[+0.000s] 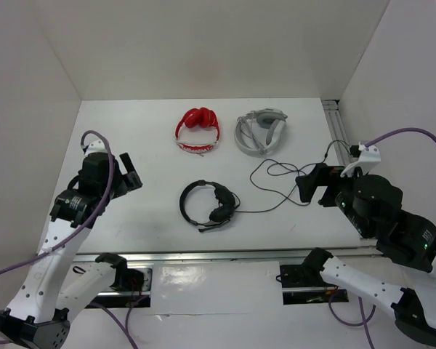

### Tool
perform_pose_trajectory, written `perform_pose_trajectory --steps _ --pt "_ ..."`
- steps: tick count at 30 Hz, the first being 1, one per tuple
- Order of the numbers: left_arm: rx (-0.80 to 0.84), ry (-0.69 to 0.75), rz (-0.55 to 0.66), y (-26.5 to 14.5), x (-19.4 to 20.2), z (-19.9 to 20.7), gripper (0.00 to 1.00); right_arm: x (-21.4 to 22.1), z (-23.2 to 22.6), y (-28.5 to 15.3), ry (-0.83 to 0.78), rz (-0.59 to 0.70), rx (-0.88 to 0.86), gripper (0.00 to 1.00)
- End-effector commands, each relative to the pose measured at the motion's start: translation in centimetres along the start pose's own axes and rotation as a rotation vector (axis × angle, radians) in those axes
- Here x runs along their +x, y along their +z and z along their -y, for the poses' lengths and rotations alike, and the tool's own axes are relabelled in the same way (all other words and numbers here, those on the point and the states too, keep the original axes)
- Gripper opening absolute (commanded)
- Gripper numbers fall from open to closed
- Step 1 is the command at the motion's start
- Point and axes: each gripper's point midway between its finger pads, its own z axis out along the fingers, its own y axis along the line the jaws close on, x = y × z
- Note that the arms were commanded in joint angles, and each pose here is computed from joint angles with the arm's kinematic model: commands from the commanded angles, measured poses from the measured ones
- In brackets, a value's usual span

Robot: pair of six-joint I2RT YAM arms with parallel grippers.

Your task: Wrap the headphones

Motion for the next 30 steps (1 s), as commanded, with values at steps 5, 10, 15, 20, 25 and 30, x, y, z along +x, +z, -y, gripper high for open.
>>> perform_pose_trajectory --steps 5,10,15,20,25,30 --pt "0.049 0.006 0.034 -0.5 -1.0 0.8 1.00 -0.7 -0.4 -1.4 0.024 0.038 -0.068 1.00" --pt "0.190 0.056 0.005 -0.1 -0.2 3.2 1.00 -0.2 -2.6 -1.9 0.020 0.048 -0.221 1.00" --pt "0.282 0.042 -0.168 1.6 2.2 6.0 1.00 2.1 -5.3 1.2 0.053 -0.009 -0.285 1.00" --pt "0.315 -0.064 -0.225 3.0 4.2 7.1 1.00 4.5 -8.6 3.6 0.061 -0.058 -0.417 1.00" --pt "0.385 -0.069 -0.291 6.3 8.5 9.6 1.00 5.5 -11.1 5.2 0.056 -0.092 -0.503 1.00" --pt "0.239 0.060 -0.326 8.2 14.2 12.0 1.00 6.4 -11.3 5.8 0.026 -0.131 -0.505 1.00"
